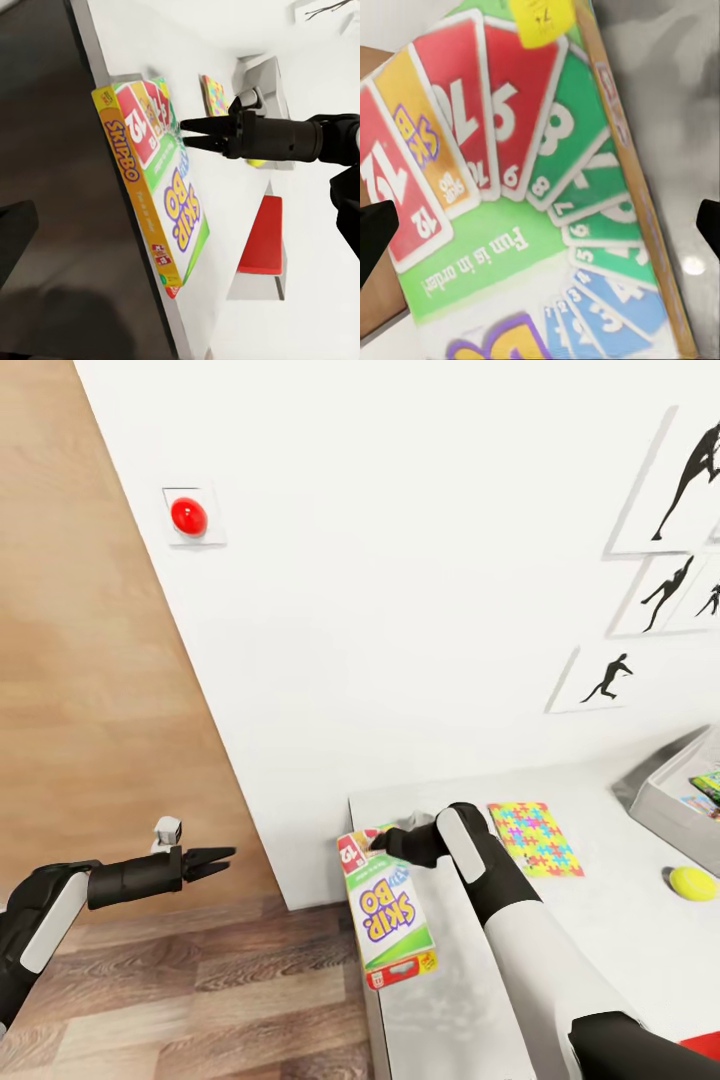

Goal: Put all the toys in the child's room - the three board games (two on the bed and one on the table), the two jigsaw puzzles on the table, and the tennis ball on the table - inside the toy box on the table in the child's room.

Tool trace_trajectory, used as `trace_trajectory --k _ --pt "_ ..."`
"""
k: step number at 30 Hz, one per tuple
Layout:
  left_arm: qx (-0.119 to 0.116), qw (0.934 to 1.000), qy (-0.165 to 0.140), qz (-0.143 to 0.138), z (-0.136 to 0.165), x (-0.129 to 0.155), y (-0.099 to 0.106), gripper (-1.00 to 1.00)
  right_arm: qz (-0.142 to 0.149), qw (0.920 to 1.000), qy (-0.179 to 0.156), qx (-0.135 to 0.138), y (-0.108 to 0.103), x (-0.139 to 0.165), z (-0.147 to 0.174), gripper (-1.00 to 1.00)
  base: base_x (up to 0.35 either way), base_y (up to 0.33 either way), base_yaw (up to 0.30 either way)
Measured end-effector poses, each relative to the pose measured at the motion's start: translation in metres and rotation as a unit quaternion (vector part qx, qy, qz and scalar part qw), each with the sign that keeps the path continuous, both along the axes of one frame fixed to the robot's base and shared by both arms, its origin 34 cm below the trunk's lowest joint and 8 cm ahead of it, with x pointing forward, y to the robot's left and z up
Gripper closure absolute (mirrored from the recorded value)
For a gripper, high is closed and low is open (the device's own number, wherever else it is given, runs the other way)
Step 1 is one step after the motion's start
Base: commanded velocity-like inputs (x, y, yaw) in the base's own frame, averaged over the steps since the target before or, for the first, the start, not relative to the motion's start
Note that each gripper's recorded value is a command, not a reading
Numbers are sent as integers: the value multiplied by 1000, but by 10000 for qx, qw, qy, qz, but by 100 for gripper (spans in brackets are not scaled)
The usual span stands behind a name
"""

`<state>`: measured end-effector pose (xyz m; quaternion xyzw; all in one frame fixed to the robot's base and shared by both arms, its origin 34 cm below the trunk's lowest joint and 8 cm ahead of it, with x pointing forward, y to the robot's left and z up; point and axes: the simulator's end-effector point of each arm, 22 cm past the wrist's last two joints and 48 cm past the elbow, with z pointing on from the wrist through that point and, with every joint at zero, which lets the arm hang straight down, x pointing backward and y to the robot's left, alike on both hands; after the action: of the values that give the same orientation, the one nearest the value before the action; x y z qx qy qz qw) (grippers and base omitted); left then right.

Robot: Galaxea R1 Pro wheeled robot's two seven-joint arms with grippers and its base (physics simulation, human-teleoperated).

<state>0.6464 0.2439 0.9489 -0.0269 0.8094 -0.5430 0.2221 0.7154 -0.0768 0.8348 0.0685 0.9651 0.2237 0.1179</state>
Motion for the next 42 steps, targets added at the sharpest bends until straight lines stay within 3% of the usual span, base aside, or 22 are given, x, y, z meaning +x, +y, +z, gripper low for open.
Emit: trace_trajectory --k 5,14,21,26,29,30,34,35,38,39,41,42 --pt "-1 10000 -34 2 4 0 0 -100 -25 9999 -139 33 0 6 11 -100 0 0 -139" --pt "0 10000 -99 4 10 0 0 -100 -97 9971 -741 140 -1 30 56 -100 0 0 -143" --pt "0 9999 -148 1 15 0 0 -100 -159 9876 -1536 297 -1 54 117 -100 0 0 -145" --pt "1 9998 -184 1 19 0 0 -100 -168 9752 -2116 629 0 45 157 -100 0 0 -145" --pt "0 9998 -210 5 21 1 0 -100 -66 9624 -2437 1202 6 20 181 -100 0 0 -140" --pt "2 9998 -218 7 22 1 0 -100 -30 9597 -2458 1363 8 12 183 -100 0 0 -127" --pt "0 9997 -252 16 25 1 1 -100 244 9402 -2344 2458 29 -40 188 -100 0 0 -114" --pt "0 9997 -261 20 26 1 1 -100 357 9299 -2319 2832 36 -56 193 -100 0 0 -103" --pt "7 9996 -284 25 29 1 2 -100 458 9106 -2381 3347 43 -74 204 -100 0 0 -95" --pt "9 9996 -291 27 29 1 2 -100 459 8974 -2501 3606 43 -82 211 -100 0 0 -74" --pt "10 9995 -303 28 31 1 2 -100 430 8849 -2671 3791 40 -88 216 -100 0 0 -48" --pt "12 9995 -305 26 31 1 2 -100 405 8748 -2844 3901 36 -93 219 -100 0 0 -30"
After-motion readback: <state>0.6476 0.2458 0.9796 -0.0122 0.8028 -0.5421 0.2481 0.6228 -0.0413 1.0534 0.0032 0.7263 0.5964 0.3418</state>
